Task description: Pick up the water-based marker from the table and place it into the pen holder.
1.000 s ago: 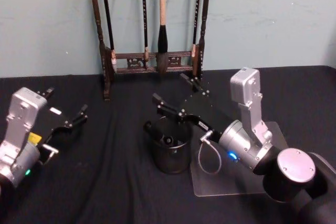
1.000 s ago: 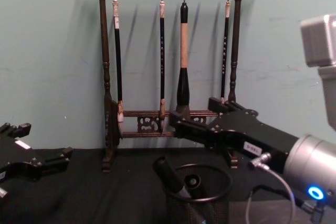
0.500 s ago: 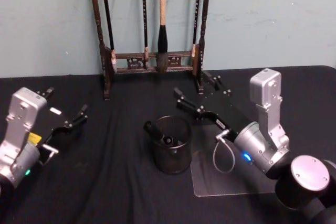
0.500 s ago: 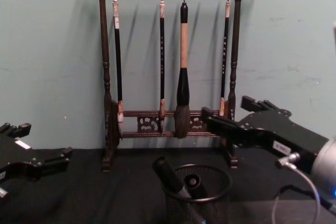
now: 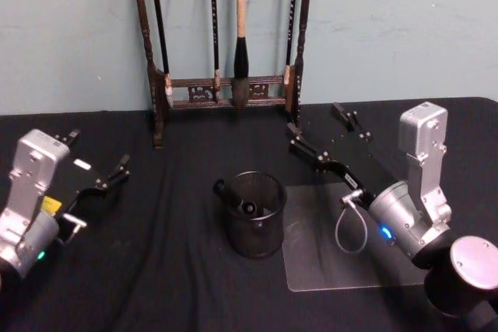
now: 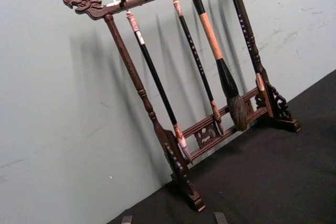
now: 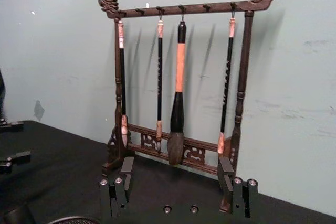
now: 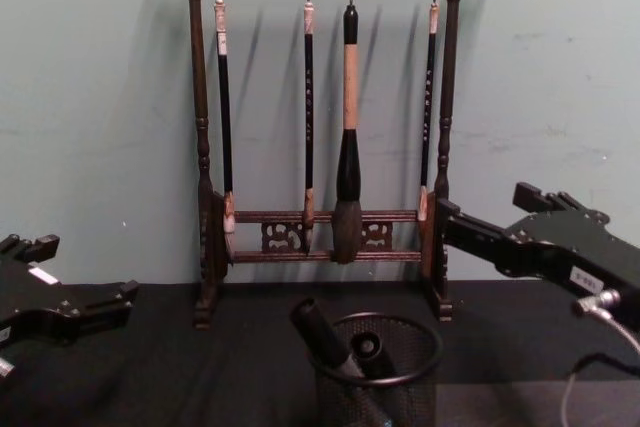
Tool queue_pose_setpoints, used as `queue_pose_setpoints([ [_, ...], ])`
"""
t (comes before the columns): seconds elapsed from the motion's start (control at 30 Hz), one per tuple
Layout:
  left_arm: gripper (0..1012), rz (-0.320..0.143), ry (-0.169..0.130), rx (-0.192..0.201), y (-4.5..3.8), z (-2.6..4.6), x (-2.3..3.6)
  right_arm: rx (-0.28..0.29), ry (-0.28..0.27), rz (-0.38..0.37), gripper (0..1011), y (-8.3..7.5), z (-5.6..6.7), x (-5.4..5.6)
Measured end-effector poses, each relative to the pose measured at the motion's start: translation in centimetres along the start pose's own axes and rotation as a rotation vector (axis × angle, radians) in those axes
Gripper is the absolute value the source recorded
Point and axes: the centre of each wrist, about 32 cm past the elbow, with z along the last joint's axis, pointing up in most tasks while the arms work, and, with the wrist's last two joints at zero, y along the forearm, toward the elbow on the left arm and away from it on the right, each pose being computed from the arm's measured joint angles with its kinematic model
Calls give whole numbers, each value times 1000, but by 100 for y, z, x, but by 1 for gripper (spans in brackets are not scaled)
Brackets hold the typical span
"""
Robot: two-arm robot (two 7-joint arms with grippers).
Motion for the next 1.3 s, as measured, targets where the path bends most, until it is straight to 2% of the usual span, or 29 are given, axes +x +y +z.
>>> queue_pose_setpoints([
  [0.3,1009,0,0,0,0,0,0,-20,-5,-24,1002,-85,-31,45],
  [0.63,1009,0,0,0,0,0,0,-55,18,-55,1002,-181,-110,115],
  [1.3,1009,0,0,0,0,0,0,-118,37,-81,1002,-209,-328,130],
])
